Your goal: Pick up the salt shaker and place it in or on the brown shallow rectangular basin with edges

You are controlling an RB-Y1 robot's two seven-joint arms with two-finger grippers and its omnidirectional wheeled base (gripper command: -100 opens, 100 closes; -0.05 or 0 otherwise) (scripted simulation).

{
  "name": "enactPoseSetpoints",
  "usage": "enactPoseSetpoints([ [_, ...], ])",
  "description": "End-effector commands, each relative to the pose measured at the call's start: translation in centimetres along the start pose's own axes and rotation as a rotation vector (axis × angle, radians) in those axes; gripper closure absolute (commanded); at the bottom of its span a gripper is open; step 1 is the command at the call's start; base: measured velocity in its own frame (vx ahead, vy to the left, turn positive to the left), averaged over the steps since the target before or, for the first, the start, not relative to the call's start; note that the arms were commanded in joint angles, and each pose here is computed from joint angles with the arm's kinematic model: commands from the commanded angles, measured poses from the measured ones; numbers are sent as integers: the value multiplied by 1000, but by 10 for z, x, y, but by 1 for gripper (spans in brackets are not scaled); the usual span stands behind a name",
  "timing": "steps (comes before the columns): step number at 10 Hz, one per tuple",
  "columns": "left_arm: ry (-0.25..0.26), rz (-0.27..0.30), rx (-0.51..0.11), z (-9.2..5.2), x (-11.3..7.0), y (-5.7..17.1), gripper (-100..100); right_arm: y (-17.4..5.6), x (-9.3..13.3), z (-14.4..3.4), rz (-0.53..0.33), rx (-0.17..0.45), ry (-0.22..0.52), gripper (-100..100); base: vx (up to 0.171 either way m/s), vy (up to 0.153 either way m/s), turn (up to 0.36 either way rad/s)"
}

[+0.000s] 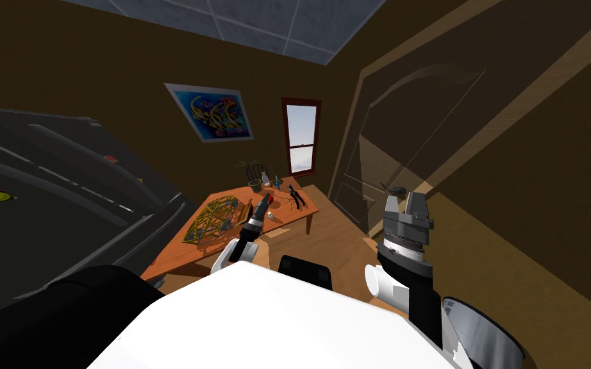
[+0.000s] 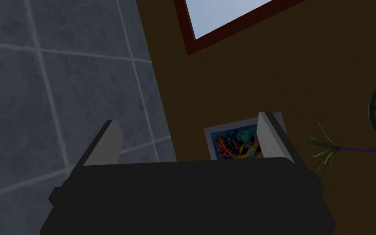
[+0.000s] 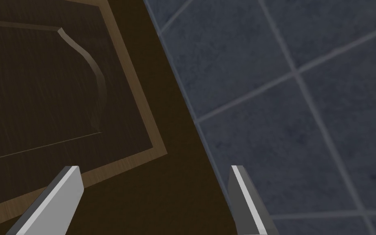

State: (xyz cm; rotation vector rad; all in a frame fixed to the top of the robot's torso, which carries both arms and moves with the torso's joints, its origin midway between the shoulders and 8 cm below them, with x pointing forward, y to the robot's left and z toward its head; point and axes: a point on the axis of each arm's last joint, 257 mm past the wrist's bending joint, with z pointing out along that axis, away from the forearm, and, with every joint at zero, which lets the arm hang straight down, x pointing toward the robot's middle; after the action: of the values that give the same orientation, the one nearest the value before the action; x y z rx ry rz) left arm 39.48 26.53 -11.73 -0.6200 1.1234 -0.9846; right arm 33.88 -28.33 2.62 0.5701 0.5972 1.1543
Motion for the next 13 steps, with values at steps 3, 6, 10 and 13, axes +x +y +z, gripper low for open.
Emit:
enactPoseSetpoints([
  [3, 77, 70, -117, -9, 20, 53, -100, 0, 0, 0, 0, 0, 0, 0, -50, 10, -57],
  [6, 144, 128, -212, -22, 37, 97, -100, 0, 0, 0, 0, 0, 0, 0, -46, 6, -62],
  [10, 248, 217, -340, -47, 58, 159, -100, 0, 0, 0, 0, 0, 0, 0, -42, 10, -78],
  [13, 320, 276, -422, -67, 69, 200, -100, 0, 0, 0, 0, 0, 0, 0, -20, 15, -88],
])
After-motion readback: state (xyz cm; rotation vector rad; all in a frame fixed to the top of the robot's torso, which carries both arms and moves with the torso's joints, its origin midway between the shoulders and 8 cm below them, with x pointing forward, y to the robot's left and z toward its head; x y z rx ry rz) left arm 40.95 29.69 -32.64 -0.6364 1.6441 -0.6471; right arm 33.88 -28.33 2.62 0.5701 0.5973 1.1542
